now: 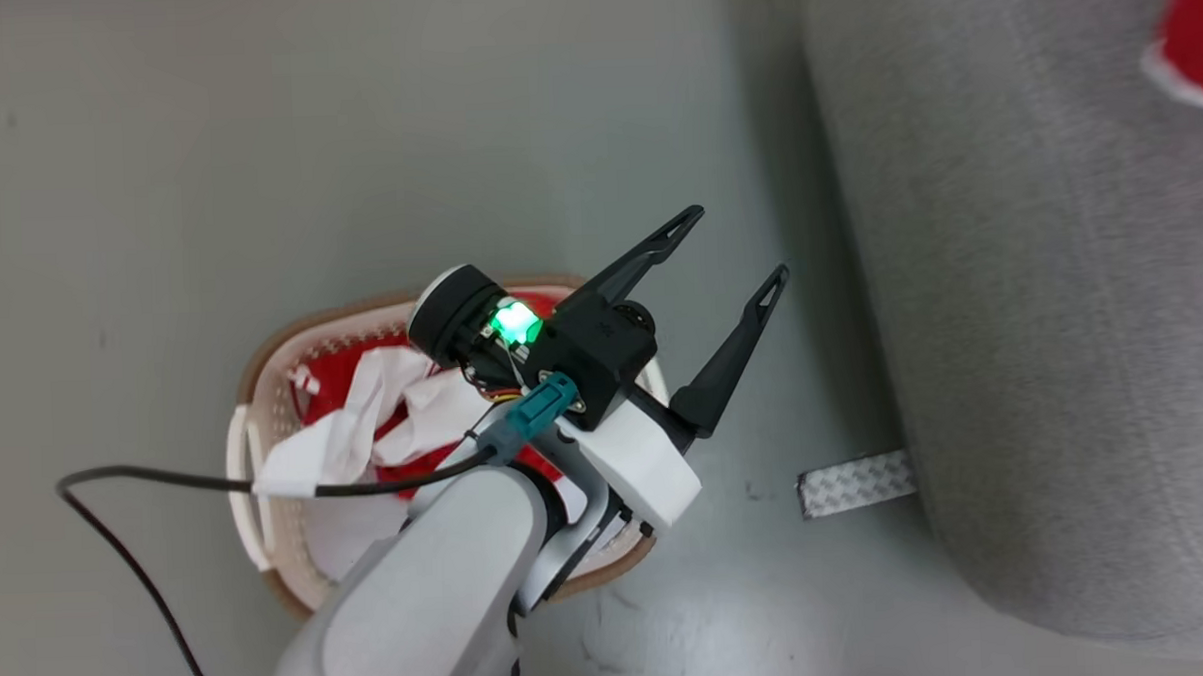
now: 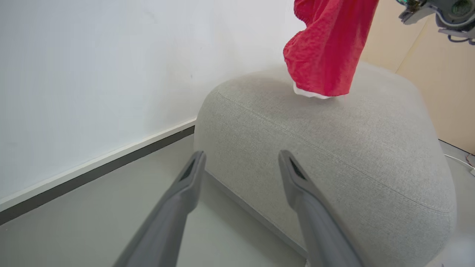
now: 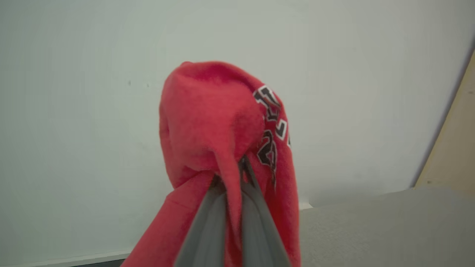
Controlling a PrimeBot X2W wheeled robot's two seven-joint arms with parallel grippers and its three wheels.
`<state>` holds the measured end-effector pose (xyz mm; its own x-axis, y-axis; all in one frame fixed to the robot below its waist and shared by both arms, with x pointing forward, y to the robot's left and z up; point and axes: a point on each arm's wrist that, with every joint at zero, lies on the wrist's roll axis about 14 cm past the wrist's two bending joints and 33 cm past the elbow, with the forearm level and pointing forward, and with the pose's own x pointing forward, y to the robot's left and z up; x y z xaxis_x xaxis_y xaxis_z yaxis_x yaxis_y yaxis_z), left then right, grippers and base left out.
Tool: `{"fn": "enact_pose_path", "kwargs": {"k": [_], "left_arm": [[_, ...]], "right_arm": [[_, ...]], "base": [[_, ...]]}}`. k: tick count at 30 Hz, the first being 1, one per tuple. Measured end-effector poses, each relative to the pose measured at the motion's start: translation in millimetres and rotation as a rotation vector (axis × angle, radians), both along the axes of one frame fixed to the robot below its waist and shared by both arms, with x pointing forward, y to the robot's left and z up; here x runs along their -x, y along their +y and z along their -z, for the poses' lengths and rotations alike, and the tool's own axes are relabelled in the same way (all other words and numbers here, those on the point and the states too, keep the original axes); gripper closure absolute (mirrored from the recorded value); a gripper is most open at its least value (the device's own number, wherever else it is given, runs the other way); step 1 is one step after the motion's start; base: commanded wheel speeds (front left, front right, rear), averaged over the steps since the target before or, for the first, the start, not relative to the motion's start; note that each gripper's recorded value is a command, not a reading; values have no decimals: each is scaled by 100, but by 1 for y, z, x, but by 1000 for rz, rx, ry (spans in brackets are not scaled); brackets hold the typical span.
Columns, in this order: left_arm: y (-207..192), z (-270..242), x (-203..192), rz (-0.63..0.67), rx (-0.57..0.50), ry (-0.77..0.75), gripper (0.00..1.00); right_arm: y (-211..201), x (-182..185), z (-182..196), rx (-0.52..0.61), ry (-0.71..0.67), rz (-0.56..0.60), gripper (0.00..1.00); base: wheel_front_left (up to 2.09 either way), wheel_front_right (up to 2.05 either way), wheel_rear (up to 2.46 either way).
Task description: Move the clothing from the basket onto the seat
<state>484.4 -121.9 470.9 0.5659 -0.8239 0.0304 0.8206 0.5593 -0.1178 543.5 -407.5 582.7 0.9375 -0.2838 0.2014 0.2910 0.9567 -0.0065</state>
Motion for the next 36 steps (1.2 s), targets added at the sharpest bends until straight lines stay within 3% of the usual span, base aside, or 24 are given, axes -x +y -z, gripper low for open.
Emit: {"fn": "enact_pose_path", "kwargs": {"k": [5,9,10,11,12,13,15,20,24,36], "left_arm": [[17,28,-8,-49,-14,55,0],[32,47,-9,-86,-40,96,0],[35,50,-9,-95,-45,103,0],[39,52,-10,-108,-47,110,0],[42,54,-11,-121,-42,121,0],[45,55,-12,-135,-41,127,0],[53,55,-12,-157,-45,129,0],[66,50,-12,-195,-44,134,0],[76,39,-9,-236,-22,133,0],[127,9,21,-435,22,136,0]], "right_arm": [[-78,10,32,-75,60,244,100],[-109,36,92,-166,178,395,100],[-109,41,107,-194,205,418,84],[-108,45,121,-226,219,434,58],[-103,48,136,-258,243,441,18],[-98,51,151,-282,276,445,0],[-93,63,169,-316,317,463,0],[-88,64,155,-279,289,438,0],[-49,62,164,-252,336,330,0],[59,83,114,-176,228,9,0]], "base": [[0,0,0],[0,0,0],[0,0,0],[0,0,0],[0,0,0],[0,0,0],[0,0,0],[0,0,0],[0,0,0],[0,0,0]]}}
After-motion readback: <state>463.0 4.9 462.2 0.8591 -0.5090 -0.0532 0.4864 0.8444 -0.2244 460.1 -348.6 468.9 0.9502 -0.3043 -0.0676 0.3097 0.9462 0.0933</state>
